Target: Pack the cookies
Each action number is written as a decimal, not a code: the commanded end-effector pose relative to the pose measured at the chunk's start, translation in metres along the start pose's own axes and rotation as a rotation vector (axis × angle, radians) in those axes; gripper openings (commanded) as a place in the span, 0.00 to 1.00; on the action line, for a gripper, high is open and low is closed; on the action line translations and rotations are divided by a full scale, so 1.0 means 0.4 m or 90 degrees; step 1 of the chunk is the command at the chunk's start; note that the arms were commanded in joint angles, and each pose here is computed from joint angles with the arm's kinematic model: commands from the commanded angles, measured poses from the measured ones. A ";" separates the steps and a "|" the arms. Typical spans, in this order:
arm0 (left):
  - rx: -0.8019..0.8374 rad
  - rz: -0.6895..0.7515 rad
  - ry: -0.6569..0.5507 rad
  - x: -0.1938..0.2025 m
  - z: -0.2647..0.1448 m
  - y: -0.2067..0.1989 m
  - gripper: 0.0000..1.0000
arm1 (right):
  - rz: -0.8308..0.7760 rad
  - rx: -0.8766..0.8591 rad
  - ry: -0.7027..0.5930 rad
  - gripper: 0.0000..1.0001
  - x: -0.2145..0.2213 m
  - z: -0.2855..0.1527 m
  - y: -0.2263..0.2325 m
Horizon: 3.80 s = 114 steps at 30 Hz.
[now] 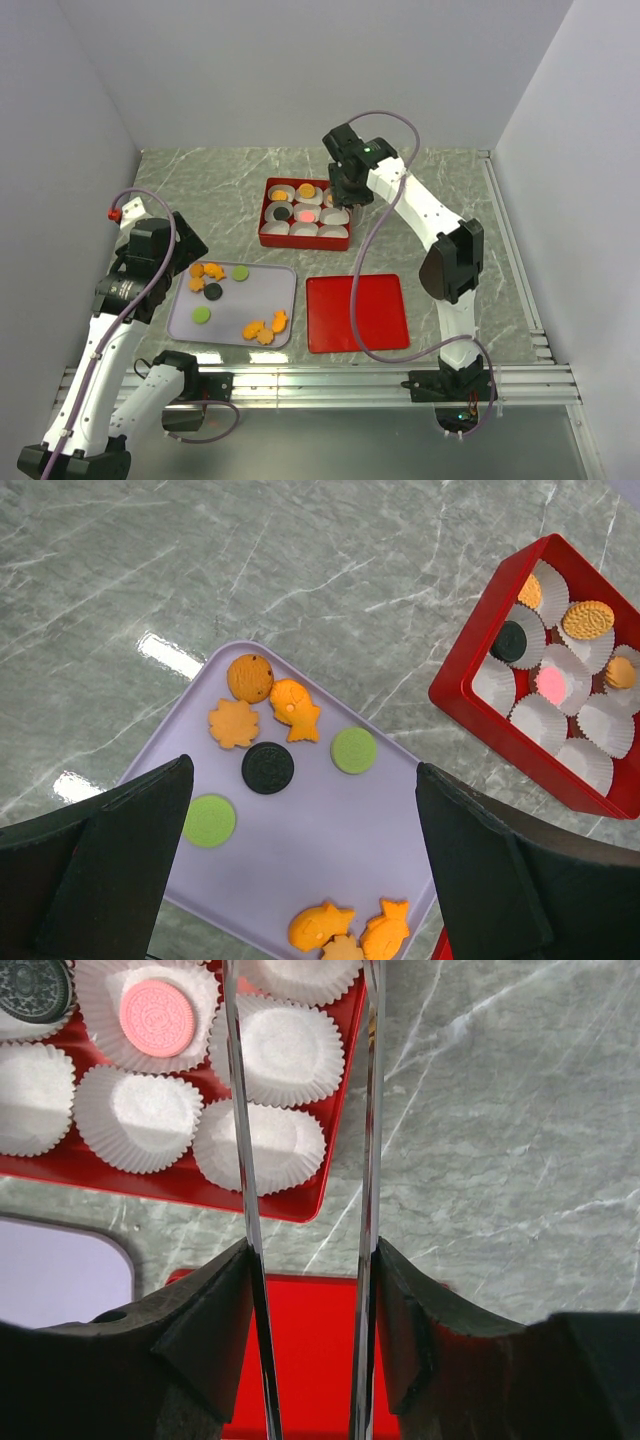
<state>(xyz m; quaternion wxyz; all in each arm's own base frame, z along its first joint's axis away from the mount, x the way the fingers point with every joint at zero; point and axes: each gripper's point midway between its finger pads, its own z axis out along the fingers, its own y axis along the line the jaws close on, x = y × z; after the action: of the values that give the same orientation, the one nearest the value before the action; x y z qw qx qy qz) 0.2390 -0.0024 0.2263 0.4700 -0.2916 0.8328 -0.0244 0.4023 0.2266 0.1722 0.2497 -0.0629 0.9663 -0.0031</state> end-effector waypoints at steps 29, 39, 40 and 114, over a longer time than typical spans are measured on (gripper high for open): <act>0.008 -0.012 -0.025 -0.026 -0.013 -0.004 0.99 | -0.272 -0.245 0.025 0.55 0.431 -0.287 0.510; 0.008 -0.016 -0.030 -0.030 -0.017 -0.003 0.99 | -0.291 -0.199 0.071 0.55 0.493 -0.218 0.516; 0.007 -0.016 -0.030 -0.030 -0.017 -0.002 0.99 | -0.292 -0.197 0.070 0.55 0.491 -0.214 0.521; 0.008 -0.013 -0.023 -0.028 -0.009 -0.002 0.99 | -0.136 -0.213 -0.058 0.38 0.192 -0.350 0.395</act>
<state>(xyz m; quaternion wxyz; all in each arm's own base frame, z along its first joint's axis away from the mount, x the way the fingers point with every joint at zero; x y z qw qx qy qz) 0.2377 0.0024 0.2287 0.4745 -0.3004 0.8271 -0.0225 0.2670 0.3533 0.2302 0.2596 -0.1783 0.9444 0.0947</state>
